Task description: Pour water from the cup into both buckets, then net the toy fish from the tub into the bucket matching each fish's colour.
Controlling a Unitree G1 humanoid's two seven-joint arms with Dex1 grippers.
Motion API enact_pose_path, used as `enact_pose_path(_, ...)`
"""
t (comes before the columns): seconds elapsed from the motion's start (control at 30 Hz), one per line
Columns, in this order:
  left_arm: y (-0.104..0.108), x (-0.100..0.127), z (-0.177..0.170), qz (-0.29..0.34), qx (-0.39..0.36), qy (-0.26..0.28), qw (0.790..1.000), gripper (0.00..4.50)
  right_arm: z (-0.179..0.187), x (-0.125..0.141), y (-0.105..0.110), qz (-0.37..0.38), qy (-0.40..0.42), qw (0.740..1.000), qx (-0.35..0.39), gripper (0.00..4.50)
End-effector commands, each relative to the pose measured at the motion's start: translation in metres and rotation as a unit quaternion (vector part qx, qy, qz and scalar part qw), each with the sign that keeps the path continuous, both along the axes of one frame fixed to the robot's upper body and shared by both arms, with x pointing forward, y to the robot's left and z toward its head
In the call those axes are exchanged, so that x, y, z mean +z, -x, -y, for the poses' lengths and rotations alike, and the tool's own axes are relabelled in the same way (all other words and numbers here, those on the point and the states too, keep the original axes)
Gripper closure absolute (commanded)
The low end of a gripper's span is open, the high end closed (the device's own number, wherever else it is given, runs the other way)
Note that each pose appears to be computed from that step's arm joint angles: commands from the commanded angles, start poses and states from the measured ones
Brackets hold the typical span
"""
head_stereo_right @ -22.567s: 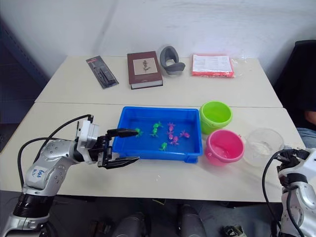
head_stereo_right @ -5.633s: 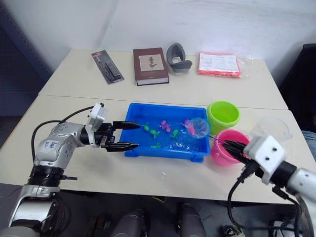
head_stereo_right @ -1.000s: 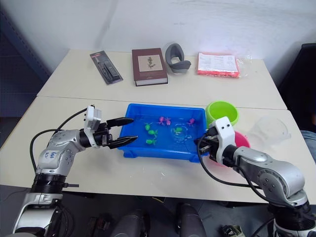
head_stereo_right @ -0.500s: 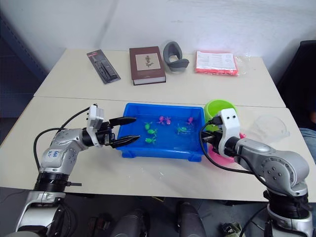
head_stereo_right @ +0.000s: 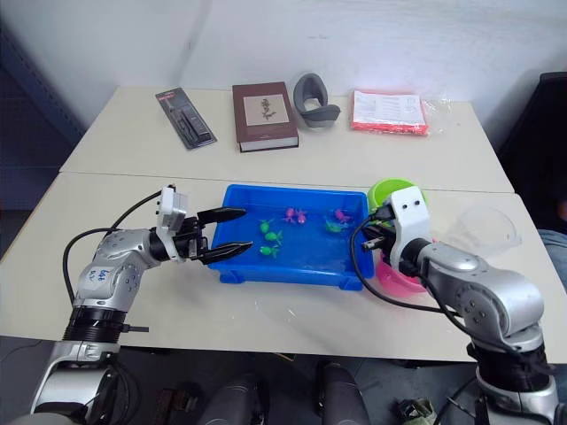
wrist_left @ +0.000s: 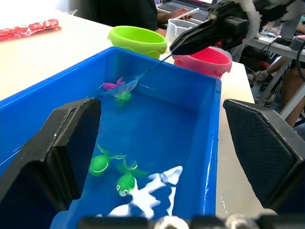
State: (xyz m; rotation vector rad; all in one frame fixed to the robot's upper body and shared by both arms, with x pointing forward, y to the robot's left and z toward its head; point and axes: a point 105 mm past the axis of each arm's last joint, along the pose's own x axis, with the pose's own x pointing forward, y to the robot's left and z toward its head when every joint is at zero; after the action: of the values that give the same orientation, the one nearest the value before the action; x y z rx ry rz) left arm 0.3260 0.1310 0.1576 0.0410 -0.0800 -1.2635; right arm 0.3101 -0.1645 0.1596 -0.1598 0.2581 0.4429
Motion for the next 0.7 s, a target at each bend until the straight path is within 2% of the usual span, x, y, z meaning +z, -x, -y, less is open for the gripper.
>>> enact_pose_path(0.03,0.002,0.003,-0.002,0.013,-0.004,-0.002,1.0,0.06,-0.007,0.014,0.018,0.075,0.05,0.995,0.051,4.5)
enact_pose_path(0.13,0.003,0.002,-0.004,0.012,-0.006,-0.005,1.0,0.06,-0.005,0.014,0.032,0.11,0.075,0.989,0.067,4.5)
enact_pose_path(0.4,0.004,0.003,-0.001,0.011,-0.03,-0.008,0.999,0.06,-0.003,0.008,0.075,0.132,0.084,0.981,0.117,4.5)
enact_pose_path(0.53,0.003,0.007,0.007,0.015,-0.048,-0.007,0.999,0.06,0.005,0.021,0.088,0.17,0.084,0.977,0.092,4.5)
enact_pose_path(0.7,0.004,0.012,0.022,0.017,-0.085,-0.002,0.996,0.06,0.035,0.028,0.117,0.21,0.132,0.968,0.042,4.5)
